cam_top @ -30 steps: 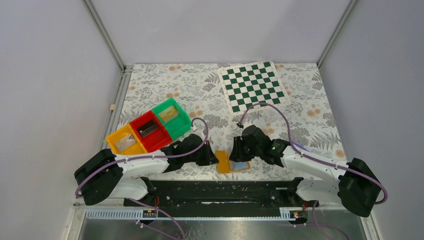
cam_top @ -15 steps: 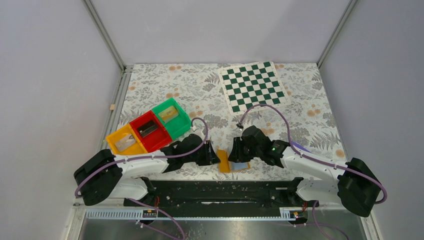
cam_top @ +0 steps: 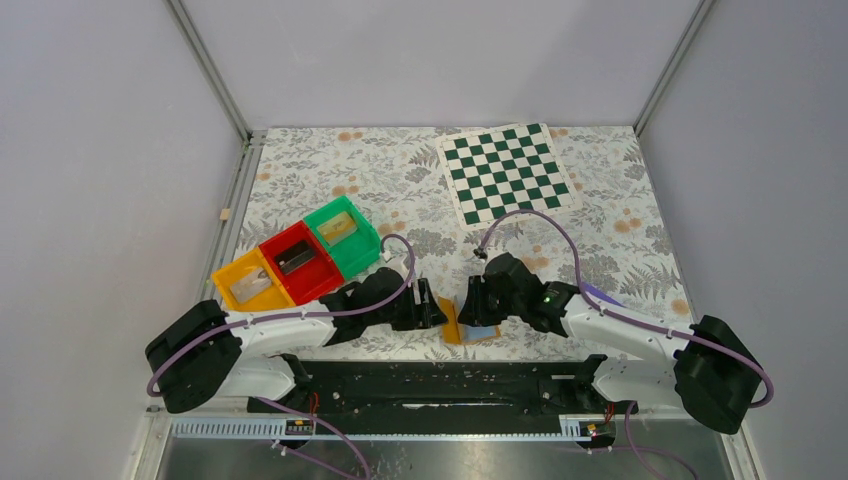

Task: Take the credit cards out of the card holder
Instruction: Remove the credit card from the card holder.

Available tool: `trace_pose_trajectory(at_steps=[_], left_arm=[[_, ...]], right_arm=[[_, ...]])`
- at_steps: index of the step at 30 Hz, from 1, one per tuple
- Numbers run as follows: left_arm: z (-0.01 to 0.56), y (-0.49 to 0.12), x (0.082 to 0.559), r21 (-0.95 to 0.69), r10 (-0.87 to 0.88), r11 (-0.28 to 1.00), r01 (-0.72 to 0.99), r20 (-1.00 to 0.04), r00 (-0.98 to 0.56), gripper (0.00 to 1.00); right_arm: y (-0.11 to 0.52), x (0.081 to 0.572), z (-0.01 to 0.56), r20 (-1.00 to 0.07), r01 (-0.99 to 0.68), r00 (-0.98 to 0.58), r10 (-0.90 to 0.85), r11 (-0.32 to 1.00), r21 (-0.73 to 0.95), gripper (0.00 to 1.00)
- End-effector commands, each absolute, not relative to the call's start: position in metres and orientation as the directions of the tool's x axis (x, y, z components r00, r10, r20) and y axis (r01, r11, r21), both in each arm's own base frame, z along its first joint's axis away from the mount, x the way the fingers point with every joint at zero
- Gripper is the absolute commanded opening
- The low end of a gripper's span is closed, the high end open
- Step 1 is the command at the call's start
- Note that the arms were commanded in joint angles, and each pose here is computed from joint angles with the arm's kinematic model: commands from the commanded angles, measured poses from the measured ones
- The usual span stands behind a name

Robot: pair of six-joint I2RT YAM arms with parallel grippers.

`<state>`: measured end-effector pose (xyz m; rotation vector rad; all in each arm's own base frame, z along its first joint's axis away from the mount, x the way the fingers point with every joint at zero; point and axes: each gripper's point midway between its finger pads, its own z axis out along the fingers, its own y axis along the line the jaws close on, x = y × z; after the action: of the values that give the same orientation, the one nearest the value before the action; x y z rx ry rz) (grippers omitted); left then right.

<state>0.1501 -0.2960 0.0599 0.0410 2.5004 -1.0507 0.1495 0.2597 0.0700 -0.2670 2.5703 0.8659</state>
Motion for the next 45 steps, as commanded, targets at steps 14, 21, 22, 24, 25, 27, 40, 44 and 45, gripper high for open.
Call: trace_pose_trajectory(at_steps=[14,21,22,24,25,27,40,44,45], left_arm=[[0.098,-0.329,0.178,-0.73,-0.198,0.636,0.25,-0.468,-0.861,0.72],[0.1,-0.339,0.185,-0.72,-0.18,0.643,0.262,-0.474,-0.862,0.6],[0.099,-0.339,0.185,-0.717,-0.178,0.646,0.261,-0.473,-0.863,0.57],[0.096,-0.338,0.185,-0.716,-0.182,0.651,0.251,-0.468,-0.865,0.56],[0.095,-0.338,0.185,-0.718,-0.185,0.651,0.247,-0.465,-0.866,0.57],[0.094,-0.337,0.185,-0.718,-0.189,0.653,0.24,-0.462,-0.866,0.6],[0.087,-0.336,0.183,-0.71,-0.178,0.664,0.234,-0.454,-0.873,0.29],[0.085,-0.334,0.182,-0.707,-0.177,0.669,0.229,-0.451,-0.875,0.4],[0.086,-0.334,0.182,-0.708,-0.18,0.668,0.227,-0.451,-0.874,0.48]], right_arm=[[0.269,0.143,0.072,-0.452,-0.342,-0.89,-0.055,0.735,0.585,0.18],[0.27,0.142,0.071,-0.451,-0.342,-0.891,-0.054,0.733,0.588,0.17],[0.269,0.143,0.072,-0.453,-0.344,-0.89,-0.055,0.734,0.586,0.17],[0.268,0.143,0.073,-0.458,-0.346,-0.887,-0.056,0.737,0.58,0.18],[0.267,0.143,0.073,-0.459,-0.347,-0.887,-0.057,0.738,0.579,0.18],[0.267,0.142,0.074,-0.458,-0.349,-0.887,-0.061,0.738,0.577,0.19],[0.266,0.14,0.077,-0.459,-0.35,-0.887,-0.057,0.731,0.586,0.26],[0.267,0.139,0.077,-0.458,-0.355,-0.886,-0.063,0.728,0.587,0.26],[0.267,0.139,0.078,-0.457,-0.357,-0.887,-0.065,0.725,0.589,0.25]])
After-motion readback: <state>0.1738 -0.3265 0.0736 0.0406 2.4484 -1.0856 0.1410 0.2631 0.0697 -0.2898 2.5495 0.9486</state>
